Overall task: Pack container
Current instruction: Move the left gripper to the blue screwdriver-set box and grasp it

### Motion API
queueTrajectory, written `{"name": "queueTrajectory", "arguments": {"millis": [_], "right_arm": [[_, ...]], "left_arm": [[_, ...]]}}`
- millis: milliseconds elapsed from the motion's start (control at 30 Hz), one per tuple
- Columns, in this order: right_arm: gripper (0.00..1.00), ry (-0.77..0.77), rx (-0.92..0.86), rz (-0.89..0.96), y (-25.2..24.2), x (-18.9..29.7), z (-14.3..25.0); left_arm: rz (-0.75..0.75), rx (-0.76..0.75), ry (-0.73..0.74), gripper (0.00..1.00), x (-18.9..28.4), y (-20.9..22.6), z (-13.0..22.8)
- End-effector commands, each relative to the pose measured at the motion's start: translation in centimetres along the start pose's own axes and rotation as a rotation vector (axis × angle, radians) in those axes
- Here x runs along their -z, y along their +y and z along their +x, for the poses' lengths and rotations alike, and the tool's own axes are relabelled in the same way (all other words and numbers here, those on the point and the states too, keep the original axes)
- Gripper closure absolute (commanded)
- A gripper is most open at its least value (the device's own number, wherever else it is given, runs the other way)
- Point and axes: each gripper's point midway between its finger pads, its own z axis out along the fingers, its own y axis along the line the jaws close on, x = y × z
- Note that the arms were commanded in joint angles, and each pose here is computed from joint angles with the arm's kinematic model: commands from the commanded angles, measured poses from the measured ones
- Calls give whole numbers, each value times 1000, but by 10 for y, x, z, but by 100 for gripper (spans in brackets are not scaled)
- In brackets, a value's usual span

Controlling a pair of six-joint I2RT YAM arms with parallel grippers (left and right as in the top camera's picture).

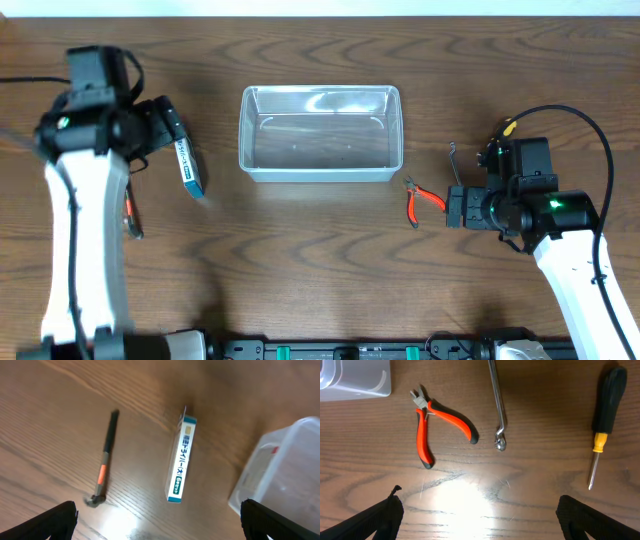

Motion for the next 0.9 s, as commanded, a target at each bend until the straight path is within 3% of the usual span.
{"name": "queueTrajectory", "arguments": {"millis": [0, 133, 433, 867], "right_arm": [[1, -24, -6, -10, 3, 5, -7], [1, -23, -6, -10, 3, 5, -7], [1, -23, 2, -9, 3, 5, -7], [1, -20, 13, -9, 3, 5, -6]], "left_arm": [[-6, -41, 80, 2, -36, -7, 1], [58, -120, 145, 2, -69, -24, 5], [50, -245, 246, 2, -121, -27, 20], [26, -266, 380, 2, -188, -27, 49]]}}
